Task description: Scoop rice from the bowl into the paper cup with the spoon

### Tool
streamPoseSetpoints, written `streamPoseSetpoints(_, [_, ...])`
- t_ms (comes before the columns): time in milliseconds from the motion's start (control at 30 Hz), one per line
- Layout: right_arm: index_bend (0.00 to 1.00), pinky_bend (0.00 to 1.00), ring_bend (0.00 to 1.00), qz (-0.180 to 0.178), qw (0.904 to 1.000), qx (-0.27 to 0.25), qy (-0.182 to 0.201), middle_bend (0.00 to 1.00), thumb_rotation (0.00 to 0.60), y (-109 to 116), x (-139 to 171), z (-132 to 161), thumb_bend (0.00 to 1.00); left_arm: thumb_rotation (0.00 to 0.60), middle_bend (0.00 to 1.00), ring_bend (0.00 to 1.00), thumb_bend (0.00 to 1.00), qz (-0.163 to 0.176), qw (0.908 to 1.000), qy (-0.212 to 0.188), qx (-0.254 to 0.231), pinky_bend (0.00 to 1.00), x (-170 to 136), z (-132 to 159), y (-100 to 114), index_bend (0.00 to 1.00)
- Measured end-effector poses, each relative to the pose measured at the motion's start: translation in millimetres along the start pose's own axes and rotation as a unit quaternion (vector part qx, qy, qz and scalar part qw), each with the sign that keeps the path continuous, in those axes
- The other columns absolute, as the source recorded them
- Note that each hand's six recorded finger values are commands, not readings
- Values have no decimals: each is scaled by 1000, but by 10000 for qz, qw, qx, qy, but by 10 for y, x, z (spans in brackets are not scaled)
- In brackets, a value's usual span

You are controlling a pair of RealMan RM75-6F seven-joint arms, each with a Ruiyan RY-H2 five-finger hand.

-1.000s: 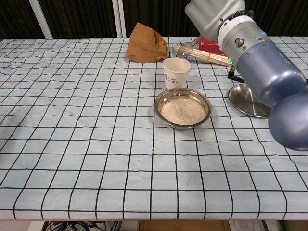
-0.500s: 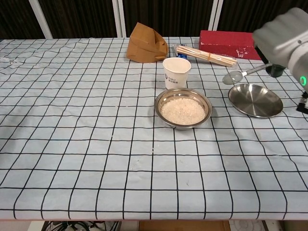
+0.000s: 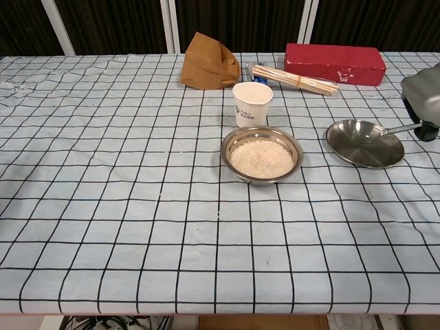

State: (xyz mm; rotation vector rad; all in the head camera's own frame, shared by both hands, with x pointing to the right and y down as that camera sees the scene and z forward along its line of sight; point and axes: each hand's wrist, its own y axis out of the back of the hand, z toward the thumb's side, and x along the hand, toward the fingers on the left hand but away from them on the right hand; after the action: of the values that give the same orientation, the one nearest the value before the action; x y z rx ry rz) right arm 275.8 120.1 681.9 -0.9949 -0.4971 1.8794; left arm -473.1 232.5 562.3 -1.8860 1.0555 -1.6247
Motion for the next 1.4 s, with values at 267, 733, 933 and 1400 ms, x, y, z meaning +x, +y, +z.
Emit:
streamPoseSetpoints(267, [283, 1000, 1000, 178, 9998, -77, -88, 1000, 600, -112, -3, -17, 302, 600, 0, 0, 27, -7, 10000, 10, 14, 0, -1, 0, -6, 0])
streamPoseSetpoints(733, [132, 943, 975, 129, 9996, -260, 31, 899, 600, -97, 119, -61, 266, 600, 0, 0, 27, -2, 10000, 1, 44, 0, -13, -5, -10, 0])
streamPoseSetpoints(933, [60, 536, 508, -207, 9982, -514, 228, 412, 600, -66, 295, -300, 264, 600, 0, 0, 27, 4, 9999, -18, 160, 0, -15, -9, -20, 0])
streamPoseSetpoints(1400, [0, 205, 0, -620, 9724, -2006, 1014, 0, 600, -226, 1025, -1167, 75, 600, 0, 0, 17, 199, 9977, -8, 645, 0, -27, -47, -11, 0])
